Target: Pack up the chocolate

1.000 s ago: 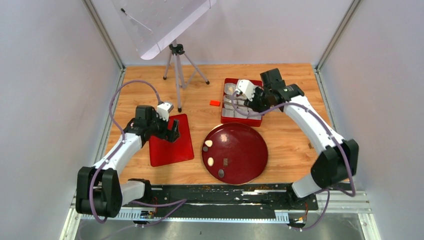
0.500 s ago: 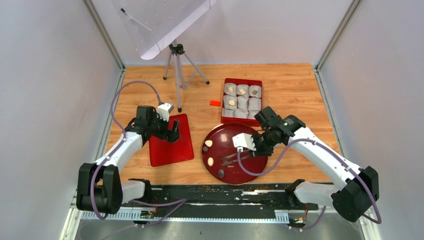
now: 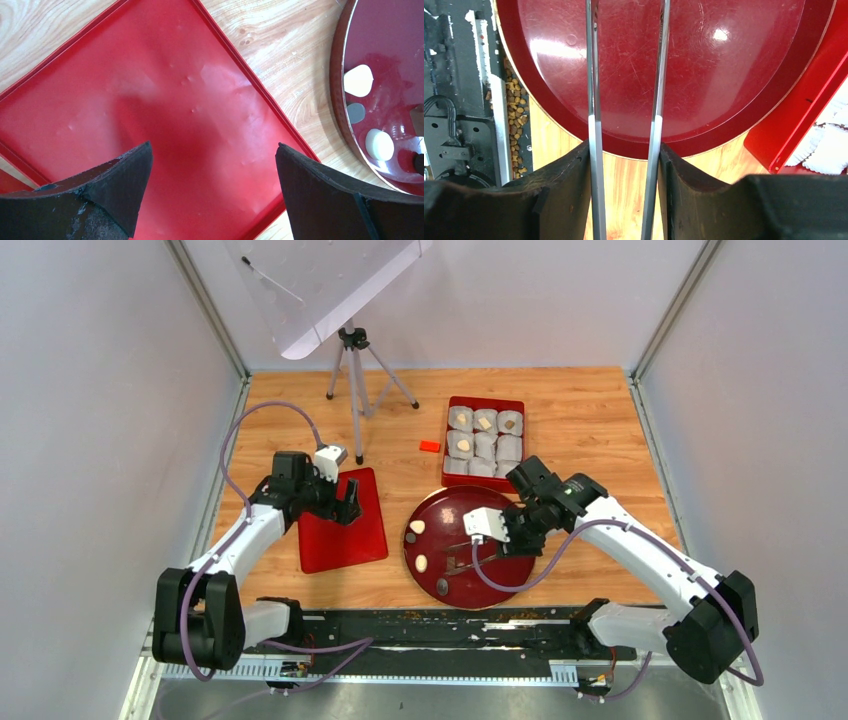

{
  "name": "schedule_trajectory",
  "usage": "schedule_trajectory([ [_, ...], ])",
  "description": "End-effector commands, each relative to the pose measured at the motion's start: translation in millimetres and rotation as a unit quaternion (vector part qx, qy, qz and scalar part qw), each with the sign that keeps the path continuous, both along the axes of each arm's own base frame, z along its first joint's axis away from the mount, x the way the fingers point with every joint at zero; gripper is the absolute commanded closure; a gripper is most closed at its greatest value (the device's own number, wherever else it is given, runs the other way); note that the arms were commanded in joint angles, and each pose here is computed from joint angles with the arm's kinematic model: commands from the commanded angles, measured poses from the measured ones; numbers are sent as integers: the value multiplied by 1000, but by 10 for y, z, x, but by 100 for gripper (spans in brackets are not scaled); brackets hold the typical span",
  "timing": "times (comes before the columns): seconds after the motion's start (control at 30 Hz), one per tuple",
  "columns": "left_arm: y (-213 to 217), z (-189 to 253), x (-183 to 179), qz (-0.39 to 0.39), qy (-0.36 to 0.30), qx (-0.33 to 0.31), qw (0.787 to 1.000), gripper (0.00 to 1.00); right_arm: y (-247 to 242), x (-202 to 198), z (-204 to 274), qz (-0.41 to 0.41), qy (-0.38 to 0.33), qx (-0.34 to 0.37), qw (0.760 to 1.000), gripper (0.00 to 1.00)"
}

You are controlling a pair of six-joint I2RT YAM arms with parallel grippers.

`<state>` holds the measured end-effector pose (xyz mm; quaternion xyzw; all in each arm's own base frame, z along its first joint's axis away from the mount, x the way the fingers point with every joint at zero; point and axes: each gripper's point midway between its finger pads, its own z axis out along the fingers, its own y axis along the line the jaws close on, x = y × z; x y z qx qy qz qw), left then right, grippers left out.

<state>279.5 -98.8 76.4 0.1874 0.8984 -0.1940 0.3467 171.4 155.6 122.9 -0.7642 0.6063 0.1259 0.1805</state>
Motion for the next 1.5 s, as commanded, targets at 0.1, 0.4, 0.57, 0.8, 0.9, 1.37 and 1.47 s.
schedule_trajectory([
  [0.1,-33,170,86,3,-25,-18,1000,0,56,132,-16,-31,-30,15,999,52],
  [0.4,-25,156,82,4,-27,-16,999,0,35,93,-121,-29,-18,8,999,59],
  [0.57,-24,149,77,4,-27,-16,999,0,19,117,-86,-29,-24,1,999,82],
  [0.8,-28,141,100,5,-26,-17,1000,0,127,309,278,-61,-50,31,996,91],
  [0.9,-35,130,102,4,-23,-18,1000,0,151,415,413,-74,-59,44,994,93],
  [1.37,-49,98,64,2,-16,-23,1000,0,-189,1452,834,-278,-70,139,948,97],
  [1.47,-46,106,76,3,-17,-22,1000,0,-367,1728,806,-325,-79,136,933,97],
])
